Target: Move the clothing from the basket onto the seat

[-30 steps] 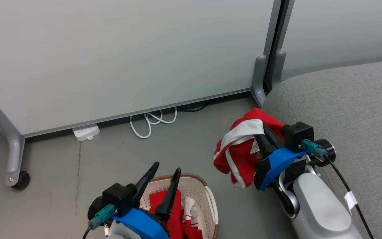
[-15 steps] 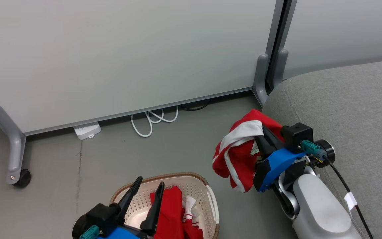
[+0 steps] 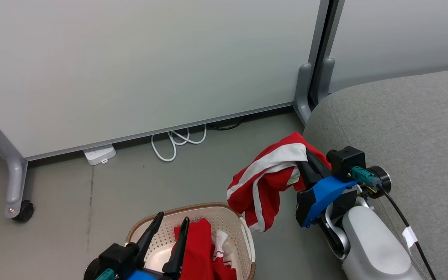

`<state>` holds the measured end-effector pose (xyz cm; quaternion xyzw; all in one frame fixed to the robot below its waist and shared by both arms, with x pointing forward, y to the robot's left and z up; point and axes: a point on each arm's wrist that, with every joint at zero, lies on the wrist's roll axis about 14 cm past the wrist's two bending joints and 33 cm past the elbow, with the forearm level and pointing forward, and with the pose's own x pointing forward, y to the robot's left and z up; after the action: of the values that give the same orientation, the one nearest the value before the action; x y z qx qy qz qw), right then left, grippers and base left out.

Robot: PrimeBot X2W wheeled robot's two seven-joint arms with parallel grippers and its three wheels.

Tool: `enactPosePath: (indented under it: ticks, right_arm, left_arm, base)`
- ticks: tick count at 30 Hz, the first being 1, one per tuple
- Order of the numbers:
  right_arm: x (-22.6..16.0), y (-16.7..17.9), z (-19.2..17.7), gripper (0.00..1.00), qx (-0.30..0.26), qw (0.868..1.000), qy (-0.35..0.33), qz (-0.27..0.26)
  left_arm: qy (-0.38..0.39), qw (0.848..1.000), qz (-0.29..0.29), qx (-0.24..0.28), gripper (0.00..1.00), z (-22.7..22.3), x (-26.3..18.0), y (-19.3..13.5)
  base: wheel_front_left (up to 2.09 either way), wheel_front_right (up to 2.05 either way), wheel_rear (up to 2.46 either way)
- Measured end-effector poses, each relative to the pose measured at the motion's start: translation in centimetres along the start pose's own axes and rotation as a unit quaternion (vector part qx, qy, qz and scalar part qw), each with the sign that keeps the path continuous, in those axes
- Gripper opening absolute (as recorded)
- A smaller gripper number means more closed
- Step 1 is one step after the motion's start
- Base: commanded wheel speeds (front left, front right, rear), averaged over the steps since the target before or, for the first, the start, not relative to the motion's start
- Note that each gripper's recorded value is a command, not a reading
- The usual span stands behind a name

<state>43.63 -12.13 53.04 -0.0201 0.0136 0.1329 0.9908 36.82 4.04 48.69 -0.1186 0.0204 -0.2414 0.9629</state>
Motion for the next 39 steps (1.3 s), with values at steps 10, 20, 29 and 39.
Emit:
enactPosePath:
  ticks: [10,20,29,39]
  right_arm:
    - [-0.9,-1.1,-0.4,0.00,0.003,1.000,0.005,-0.016]
    - [-4.3,-5.4,-1.1,0.00,0.004,0.997,0.012,-0.081]
    - [-9.2,-10.2,-1.6,0.00,0.009,0.986,0.019,-0.165]
    - [-13.2,-13.2,-2.8,0.00,0.018,0.973,0.031,-0.229]
  left_arm:
    - [0.008,1.000,-0.019,-0.002,1.00,-0.7,0.9,-1.1]
    - [0.023,0.996,-0.089,0.000,1.00,-1.7,3.1,-5.1]
    - [0.040,0.985,-0.170,-0.002,1.00,-2.9,4.9,-10.3]
    - [0.055,0.971,-0.233,-0.005,1.00,-4.1,5.9,-14.3]
  base:
    - [0.00,0.00,0.00]
    - [0.00,0.00,0.00]
    - [0.00,0.00,0.00]
    - [0.00,0.00,0.00]
